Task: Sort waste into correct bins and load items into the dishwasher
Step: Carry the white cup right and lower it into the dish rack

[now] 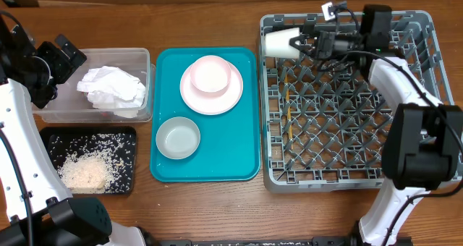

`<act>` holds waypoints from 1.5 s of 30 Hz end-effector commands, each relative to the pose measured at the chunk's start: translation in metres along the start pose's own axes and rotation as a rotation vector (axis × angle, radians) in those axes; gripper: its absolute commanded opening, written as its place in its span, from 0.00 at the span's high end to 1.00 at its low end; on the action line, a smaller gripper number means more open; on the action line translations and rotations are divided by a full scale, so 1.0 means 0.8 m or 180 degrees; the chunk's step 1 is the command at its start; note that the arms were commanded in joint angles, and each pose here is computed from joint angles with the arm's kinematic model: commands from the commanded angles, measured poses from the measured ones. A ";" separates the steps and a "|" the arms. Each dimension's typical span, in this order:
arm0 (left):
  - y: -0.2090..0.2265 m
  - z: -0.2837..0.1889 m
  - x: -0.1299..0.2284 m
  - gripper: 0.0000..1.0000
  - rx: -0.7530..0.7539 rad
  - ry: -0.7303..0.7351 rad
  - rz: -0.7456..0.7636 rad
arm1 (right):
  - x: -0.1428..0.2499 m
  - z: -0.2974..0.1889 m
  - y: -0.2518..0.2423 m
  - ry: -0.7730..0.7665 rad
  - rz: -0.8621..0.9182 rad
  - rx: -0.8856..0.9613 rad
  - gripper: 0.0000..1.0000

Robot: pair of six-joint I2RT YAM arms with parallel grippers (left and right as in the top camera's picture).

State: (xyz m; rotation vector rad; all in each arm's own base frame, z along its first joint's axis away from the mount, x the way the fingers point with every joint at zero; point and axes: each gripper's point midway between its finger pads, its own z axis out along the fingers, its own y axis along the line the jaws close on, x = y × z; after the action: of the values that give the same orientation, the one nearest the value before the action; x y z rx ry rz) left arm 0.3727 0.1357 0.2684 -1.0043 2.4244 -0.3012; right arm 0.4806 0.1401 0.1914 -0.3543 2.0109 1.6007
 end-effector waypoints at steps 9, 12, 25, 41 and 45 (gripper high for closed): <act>-0.005 -0.010 -0.006 0.00 0.0055 -0.0075 -0.0021 | -0.004 -0.017 -0.029 -0.0089 0.0036 0.0031 0.96; -0.005 -0.010 -0.006 0.00 0.0055 -0.0075 -0.0021 | -0.005 -0.017 -0.029 -0.0095 0.0010 0.0031 0.96; -0.005 -0.010 -0.006 0.00 0.0053 -0.0076 -0.0023 | -0.009 -0.006 -0.048 -0.0169 0.0091 0.0355 0.96; -0.005 -0.010 -0.006 0.00 0.0054 -0.0076 -0.0023 | -0.005 0.022 -0.044 -0.0105 -0.0030 0.0401 0.96; -0.005 -0.010 -0.006 0.00 0.0054 -0.0076 -0.0023 | 0.004 0.024 -0.061 -0.0079 0.0073 0.0419 0.96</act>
State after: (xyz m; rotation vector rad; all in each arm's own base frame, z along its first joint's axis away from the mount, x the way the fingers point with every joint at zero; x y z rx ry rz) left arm 0.3726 0.1357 0.2684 -1.0046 2.4248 -0.3013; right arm 0.5033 0.1471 0.1582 -0.2716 2.0837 1.4723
